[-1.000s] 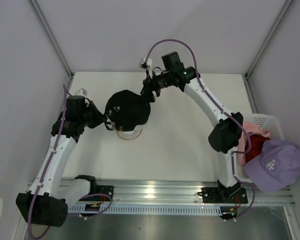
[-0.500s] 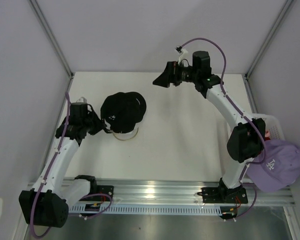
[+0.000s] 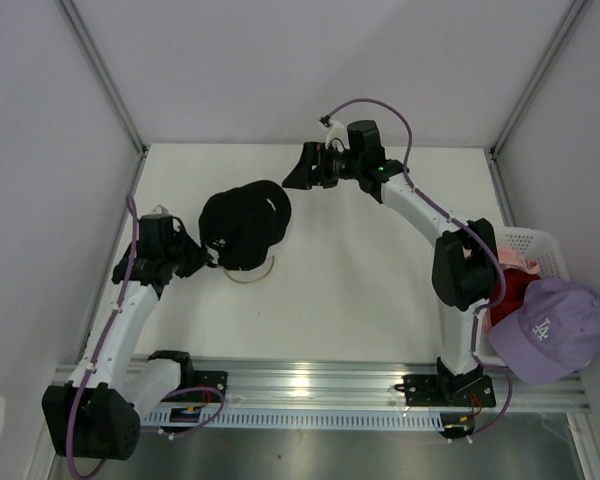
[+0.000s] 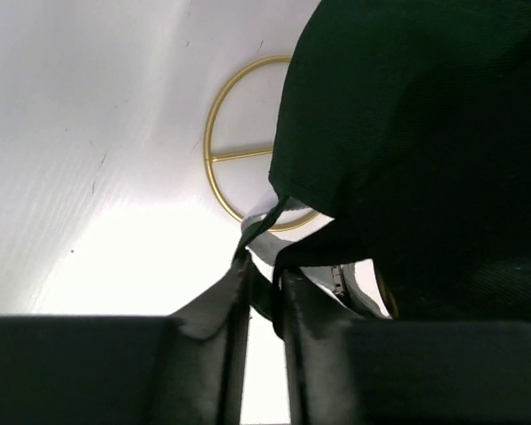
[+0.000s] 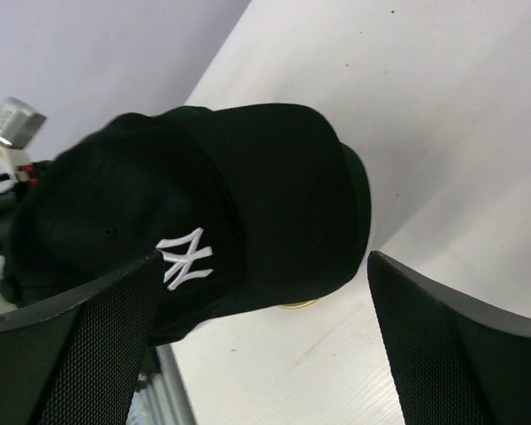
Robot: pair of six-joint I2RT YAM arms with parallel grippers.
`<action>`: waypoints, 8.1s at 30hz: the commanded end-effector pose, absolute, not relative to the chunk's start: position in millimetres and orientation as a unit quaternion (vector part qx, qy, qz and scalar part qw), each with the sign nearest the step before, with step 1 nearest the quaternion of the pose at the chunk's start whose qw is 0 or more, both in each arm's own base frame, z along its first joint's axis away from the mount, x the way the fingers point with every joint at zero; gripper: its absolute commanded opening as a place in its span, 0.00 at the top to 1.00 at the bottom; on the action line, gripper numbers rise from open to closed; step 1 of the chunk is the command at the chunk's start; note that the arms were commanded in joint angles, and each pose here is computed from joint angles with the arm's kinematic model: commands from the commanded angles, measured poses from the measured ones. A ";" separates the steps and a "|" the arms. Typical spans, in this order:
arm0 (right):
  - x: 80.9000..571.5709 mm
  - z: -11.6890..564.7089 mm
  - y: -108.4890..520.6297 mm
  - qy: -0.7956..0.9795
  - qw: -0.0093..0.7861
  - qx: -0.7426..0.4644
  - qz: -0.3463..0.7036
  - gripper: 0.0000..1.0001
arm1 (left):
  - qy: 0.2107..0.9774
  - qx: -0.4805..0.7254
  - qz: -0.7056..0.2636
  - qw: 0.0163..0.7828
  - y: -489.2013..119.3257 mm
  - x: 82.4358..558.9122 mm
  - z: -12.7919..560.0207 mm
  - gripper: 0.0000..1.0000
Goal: Stack the hats
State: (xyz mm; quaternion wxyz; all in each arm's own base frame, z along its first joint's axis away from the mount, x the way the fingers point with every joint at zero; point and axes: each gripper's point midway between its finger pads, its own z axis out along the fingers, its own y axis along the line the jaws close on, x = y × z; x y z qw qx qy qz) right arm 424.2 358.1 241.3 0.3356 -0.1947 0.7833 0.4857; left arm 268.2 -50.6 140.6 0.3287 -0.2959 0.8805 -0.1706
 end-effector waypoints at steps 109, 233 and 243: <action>436.8 51.4 405.9 0.891 0.096 -0.111 0.429 1.00 | 0.863 -0.270 -0.057 0.423 14.4 257.5 217.7 0.16; 255.0 494.0 324.6 0.477 0.305 -0.490 0.663 1.00 | 0.699 0.277 -0.325 0.574 -148.0 258.3 455.0 0.00; 266.1 469.6 366.9 0.467 0.241 -0.505 0.684 1.00 | 0.697 0.315 -0.295 0.573 -153.2 249.0 429.7 0.07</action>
